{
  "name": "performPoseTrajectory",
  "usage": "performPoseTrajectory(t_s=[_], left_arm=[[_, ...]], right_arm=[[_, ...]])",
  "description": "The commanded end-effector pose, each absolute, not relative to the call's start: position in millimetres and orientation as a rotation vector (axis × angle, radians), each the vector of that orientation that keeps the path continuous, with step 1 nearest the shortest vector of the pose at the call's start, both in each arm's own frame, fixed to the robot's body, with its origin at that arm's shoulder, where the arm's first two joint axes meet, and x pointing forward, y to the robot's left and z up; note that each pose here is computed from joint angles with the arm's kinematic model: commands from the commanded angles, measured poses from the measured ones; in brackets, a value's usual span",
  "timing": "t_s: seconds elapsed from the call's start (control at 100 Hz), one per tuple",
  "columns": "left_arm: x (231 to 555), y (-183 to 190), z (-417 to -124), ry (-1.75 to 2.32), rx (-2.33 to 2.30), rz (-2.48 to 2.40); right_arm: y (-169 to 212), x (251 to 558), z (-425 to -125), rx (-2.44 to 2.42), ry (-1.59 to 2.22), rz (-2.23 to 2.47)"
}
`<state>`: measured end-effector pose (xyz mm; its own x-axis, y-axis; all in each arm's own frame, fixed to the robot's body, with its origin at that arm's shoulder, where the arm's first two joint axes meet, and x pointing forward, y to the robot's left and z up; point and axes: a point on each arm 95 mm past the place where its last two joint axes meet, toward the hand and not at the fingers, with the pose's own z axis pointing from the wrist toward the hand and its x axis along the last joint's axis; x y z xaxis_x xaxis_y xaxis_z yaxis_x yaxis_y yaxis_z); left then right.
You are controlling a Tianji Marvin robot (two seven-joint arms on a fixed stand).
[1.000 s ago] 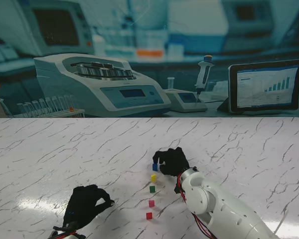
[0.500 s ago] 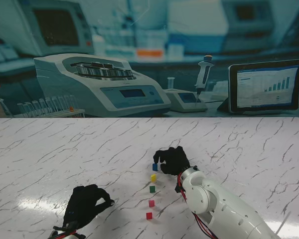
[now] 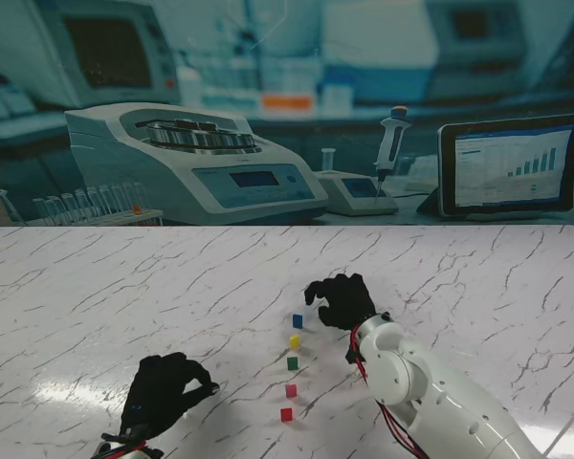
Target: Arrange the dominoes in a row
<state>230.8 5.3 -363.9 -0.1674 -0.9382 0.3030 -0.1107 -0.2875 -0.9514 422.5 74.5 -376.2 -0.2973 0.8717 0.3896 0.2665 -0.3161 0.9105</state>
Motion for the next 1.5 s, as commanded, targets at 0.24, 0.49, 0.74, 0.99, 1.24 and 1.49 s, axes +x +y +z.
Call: performPoseTrajectory(t_s=[0.24,0.49,0.74,0.99,1.24,1.49], left_arm=[[230.2,4.3,-361.4,1.271,-1.374,-1.556],[232.3,8.0,-348.5,1.293,-1.309,-1.558],[234.5,9.0,-337.0,1.331,-1.253,-1.566],[236.3,8.8,-332.1,1.349,-1.213,-1.582],[237.9,9.5,-329.7,1.349,-1.178,-1.599],[237.3,9.5,-328.5,1.335,-1.152,-1.611]], right_arm=[[49.8,413.9,-358.9,1.435,1.402,1.647],[20.6,400.3,-344.2,1.409,1.371,1.647],[-7.6,375.0,-333.2,1.372,1.346,1.68],[-30.9,338.5,-334.1,1.338,1.324,1.74],[-52.6,306.2,-341.4,1.327,1.322,1.766],[-66.7,285.1,-353.0,1.346,1.316,1.774]])
